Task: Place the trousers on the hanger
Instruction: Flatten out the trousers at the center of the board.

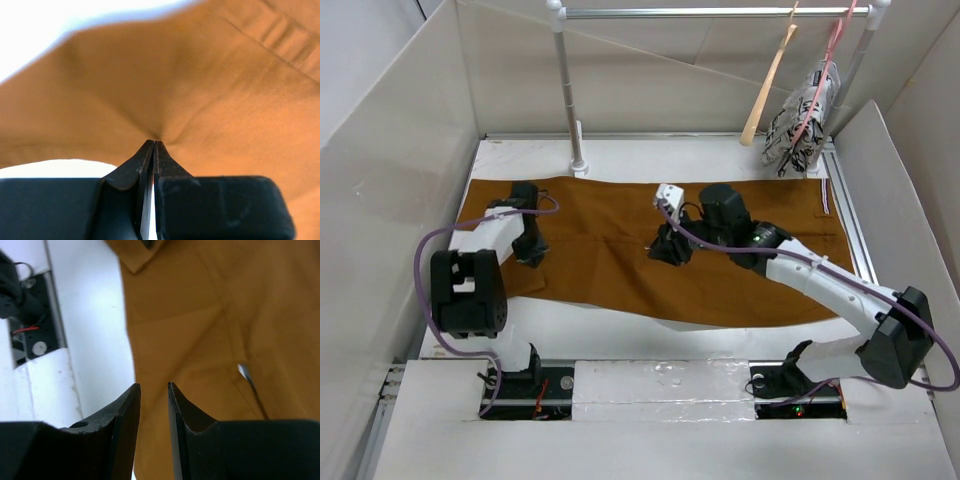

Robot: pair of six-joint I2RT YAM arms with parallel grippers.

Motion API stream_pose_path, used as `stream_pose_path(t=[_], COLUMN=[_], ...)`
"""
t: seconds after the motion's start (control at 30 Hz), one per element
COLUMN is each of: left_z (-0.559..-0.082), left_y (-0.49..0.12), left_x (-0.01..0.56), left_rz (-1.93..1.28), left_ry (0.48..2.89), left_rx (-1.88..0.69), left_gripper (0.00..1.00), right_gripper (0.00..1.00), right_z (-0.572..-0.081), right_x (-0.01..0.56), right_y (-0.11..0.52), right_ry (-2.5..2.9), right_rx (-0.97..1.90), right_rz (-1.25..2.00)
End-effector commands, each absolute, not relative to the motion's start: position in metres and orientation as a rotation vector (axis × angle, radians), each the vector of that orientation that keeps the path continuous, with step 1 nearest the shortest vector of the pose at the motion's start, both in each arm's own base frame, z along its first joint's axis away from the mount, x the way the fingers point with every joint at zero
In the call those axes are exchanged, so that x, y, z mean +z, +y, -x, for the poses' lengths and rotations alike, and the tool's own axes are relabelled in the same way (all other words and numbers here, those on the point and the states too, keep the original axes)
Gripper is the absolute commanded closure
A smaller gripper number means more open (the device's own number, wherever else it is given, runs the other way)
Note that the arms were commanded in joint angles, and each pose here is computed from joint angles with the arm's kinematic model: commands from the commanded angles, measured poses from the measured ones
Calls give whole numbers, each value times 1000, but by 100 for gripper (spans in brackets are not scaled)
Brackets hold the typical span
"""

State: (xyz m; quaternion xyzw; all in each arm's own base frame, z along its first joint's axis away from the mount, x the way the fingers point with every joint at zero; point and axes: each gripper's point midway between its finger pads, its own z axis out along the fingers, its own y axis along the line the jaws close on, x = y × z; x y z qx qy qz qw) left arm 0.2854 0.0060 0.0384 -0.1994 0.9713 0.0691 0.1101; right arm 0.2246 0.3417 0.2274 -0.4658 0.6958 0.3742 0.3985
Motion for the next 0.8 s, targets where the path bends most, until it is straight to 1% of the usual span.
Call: stream_pose_path(t=[0.0,0.03,0.07,0.1,0.13,0.17,0.2,0.33,0.47,0.57,0.63,0.67,0.73,0.77], left_z=[-303,-306,-307,-303,-295,-293,-288,-269,-264,-258,-259,-258,-258,-257], left_y=[37,39,33,30,22,12,-2,-7,-1,3,8,9,11,12], left_x=[98,106,101,104,87,81,74,46,38,27,26,26,28,28], left_rz=[658,649,594,586,567,527,453,498,513,524,544,553,568,572], left_ry=[2649,2622,2689,2714,2806,2833,2860,2932,2963,3011,3006,3006,2992,2995], left_rx=[207,187,153,133,123,93,96,154,257,318,371,379,399,407], left_gripper=[100,100,100,92,82,73,59,54,52,54,68,79,95,100], right_gripper=[66,65,65,65,65,65,65,65,65,65,65,65,65,65], right_z=[-230,-233,-234,-233,-232,-232,-232,-232,-234,-233,-235,-233,-238,-237], right_x=[224,226,225,223,225,224,224,225,227,228,231,232,232,232], right_y=[317,312,307,307,307,308,308,308,305,303,300,300,294,294], right_ry=[1791,1793,1799,1801,1795,1797,1797,1798,1794,1791,1789,1783,1787,1783], right_rx=[894,885,881,884,887,890,889,889,881,879,873,878,873,875], right_rz=[1161,1145,1139,1141,1142,1140,1142,1146,1140,1136,1125,1133,1114,1116])
